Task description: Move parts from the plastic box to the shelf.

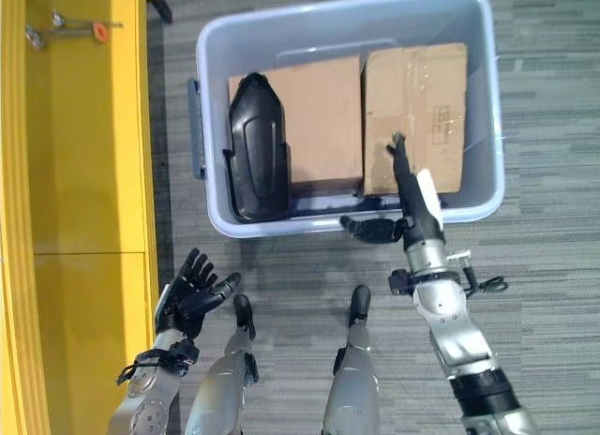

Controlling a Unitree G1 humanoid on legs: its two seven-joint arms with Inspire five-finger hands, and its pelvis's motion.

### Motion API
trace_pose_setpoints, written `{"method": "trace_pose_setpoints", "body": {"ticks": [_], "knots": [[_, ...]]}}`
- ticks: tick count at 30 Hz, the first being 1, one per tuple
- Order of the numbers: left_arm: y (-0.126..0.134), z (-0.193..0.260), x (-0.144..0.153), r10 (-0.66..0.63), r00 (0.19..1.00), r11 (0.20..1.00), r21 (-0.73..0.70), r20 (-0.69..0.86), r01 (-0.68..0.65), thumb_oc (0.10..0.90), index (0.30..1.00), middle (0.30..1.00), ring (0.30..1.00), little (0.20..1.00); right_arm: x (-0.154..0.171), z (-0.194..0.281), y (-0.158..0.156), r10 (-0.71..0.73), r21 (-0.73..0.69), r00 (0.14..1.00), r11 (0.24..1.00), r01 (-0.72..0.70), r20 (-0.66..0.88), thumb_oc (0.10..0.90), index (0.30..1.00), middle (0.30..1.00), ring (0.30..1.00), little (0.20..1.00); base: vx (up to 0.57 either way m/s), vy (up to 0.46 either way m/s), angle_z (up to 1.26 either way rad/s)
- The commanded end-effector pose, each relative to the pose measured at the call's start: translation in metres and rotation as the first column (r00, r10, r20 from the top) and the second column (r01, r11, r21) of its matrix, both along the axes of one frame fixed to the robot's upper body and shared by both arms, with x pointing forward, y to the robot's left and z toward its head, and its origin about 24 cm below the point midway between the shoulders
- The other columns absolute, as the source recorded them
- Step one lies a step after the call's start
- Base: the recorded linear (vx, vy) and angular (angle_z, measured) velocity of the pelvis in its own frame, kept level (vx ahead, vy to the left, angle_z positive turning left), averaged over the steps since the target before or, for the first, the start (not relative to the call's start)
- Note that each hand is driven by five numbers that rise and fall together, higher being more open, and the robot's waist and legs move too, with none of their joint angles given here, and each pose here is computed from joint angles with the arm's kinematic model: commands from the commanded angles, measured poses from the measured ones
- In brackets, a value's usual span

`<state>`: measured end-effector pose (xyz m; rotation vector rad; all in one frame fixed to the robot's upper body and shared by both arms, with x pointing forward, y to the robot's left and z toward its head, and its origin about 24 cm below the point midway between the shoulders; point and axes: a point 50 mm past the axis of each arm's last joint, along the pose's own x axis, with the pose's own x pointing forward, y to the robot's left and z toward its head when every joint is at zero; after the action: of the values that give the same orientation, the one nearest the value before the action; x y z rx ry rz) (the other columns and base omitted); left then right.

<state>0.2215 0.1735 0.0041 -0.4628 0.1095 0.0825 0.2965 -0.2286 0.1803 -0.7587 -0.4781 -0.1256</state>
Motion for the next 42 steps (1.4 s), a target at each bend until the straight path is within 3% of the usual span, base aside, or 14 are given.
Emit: {"method": "trace_pose_setpoints", "body": {"ticks": [1, 3, 5, 7, 8, 9, 11, 12, 14, 15, 19, 28, 37, 42], "knots": [[0.017, 0.037, 0.003, 0.032, 0.980, 0.998, 0.039, 0.198, -0.040, 0.900, 1.000, 1.000, 1.000, 1.000, -0.012, 0.062, 0.017, 0.073, -0.137, 0.938, 0.990, -0.028, 0.339, 0.900, 1.000, 1.000, 1.000, 1.000, -0.01, 0.022, 0.05], [0.015, 0.038, 0.002, 0.021, 0.979, 0.999, 0.037, 0.204, -0.029, 0.900, 1.000, 1.000, 1.000, 1.000, -0.010, 0.075, 0.015, 0.060, -0.265, 0.921, 0.963, 0.048, 0.384, 0.900, 1.000, 1.000, 1.000, 1.000, 0.01, 0.030, 0.04], [0.011, 0.041, 0.002, 0.002, 0.976, 0.999, 0.044, 0.220, -0.012, 0.900, 1.000, 1.000, 1.000, 1.000, -0.008, 0.104, 0.013, 0.060, -0.514, 0.886, 0.832, 0.210, 0.459, 0.900, 1.000, 1.000, 1.000, 1.000, 0.02, 0.035, 0.08], [0.012, 0.043, 0.002, 0.000, 0.974, 0.999, 0.049, 0.226, -0.012, 0.900, 1.000, 1.000, 1.000, 1.000, -0.006, 0.114, 0.013, 0.071, -0.640, 0.872, 0.708, 0.298, 0.485, 0.900, 1.000, 1.000, 1.000, 1.000, 0.02, 0.032, 0.02], [0.013, 0.043, 0.001, 0.003, 0.974, 0.999, 0.052, 0.225, -0.015, 0.900, 1.000, 1.000, 1.000, 1.000, -0.006, 0.124, 0.015, 0.097, -0.729, 0.859, 0.581, 0.362, 0.503, 0.900, 1.000, 1.000, 1.000, 1.000, 0.00, 0.024, -0.04], [0.013, 0.043, 0.002, 0.005, 0.974, 0.999, 0.049, 0.227, -0.016, 0.900, 1.000, 1.000, 1.000, 1.000, -0.006, 0.125, 0.015, 0.099, -0.729, 0.857, 0.580, 0.363, 0.506, 0.900, 1.000, 1.000, 1.000, 1.000, 0.00, 0.000, 0.00], [0.013, 0.044, 0.002, 0.003, 0.974, 0.998, 0.056, 0.228, -0.016, 0.900, 1.000, 1.000, 1.000, 1.000, -0.003, 0.132, 0.017, 0.119, -0.790, 0.854, 0.461, 0.405, 0.507, 0.900, 1.000, 1.000, 1.000, 1.000, 0.00, 0.012, 0.02], [0.013, 0.044, 0.002, 0.003, 0.973, 0.998, 0.056, 0.229, -0.016, 0.900, 1.000, 1.000, 1.000, 1.000, -0.003, 0.136, 0.016, 0.125, -0.816, 0.853, 0.387, 0.429, 0.507, 0.900, 1.000, 1.000, 1.000, 1.000, 0.01, 0.030, 0.04], [0.015, 0.046, 0.003, -0.002, 0.972, 0.997, 0.076, 0.233, -0.016, 0.900, 1.000, 1.000, 1.000, 1.000, 0.001, 0.141, 0.013, 0.137, -0.868, 0.859, 0.141, 0.477, 0.494, 0.900, 1.000, 1.000, 1.000, 1.000, -0.01, 0.022, 0.10], [0.015, 0.046, 0.003, 0.000, 0.972, 0.997, 0.073, 0.234, -0.018, 0.900, 1.000, 1.000, 1.000, 1.000, 0.002, 0.142, 0.014, 0.139, -0.868, 0.858, 0.139, 0.478, 0.495, 0.900, 1.000, 1.000, 1.000, 1.000, -0.02, 0.008, 0.10], [0.014, 0.046, 0.005, 0.001, 0.973, 0.997, 0.074, 0.230, -0.019, 0.900, 1.000, 1.000, 1.000, 1.000, 0.012, 0.135, 0.005, 0.125, -0.879, 0.881, -0.086, 0.469, 0.457, 0.900, 1.000, 1.000, 1.000, 1.000, 0.00, 0.001, 0.08], [0.010, 0.049, 0.010, -0.003, 0.969, 0.998, 0.058, 0.246, -0.012, 0.900, 1.000, 1.000, 1.000, 1.000, 0.034, 0.125, 0.005, 0.104, -0.872, 0.921, -0.297, 0.389, 0.375, 0.900, 1.000, 1.000, 1.000, 1.000, -0.01, 0.002, 0.07], [0.003, 0.055, 0.016, -0.003, 0.963, 0.999, 0.035, 0.270, -0.006, 0.900, 1.000, 1.000, 1.000, 1.000, 0.037, 0.137, 0.036, 0.211, -0.828, 0.890, -0.329, 0.454, 0.404, 0.900, 1.000, 1.000, 1.000, 1.000, 0.00, 0.007, 0.04], [0.004, 0.057, 0.018, 0.015, 0.961, 0.999, 0.027, 0.277, -0.023, 0.900, 1.000, 1.000, 1.000, 1.000, 0.028, 0.148, 0.054, 0.289, -0.799, 0.842, -0.282, 0.530, 0.456, 0.900, 1.000, 1.000, 1.000, 1.000, 0.00, 0.000, 0.00]]}}
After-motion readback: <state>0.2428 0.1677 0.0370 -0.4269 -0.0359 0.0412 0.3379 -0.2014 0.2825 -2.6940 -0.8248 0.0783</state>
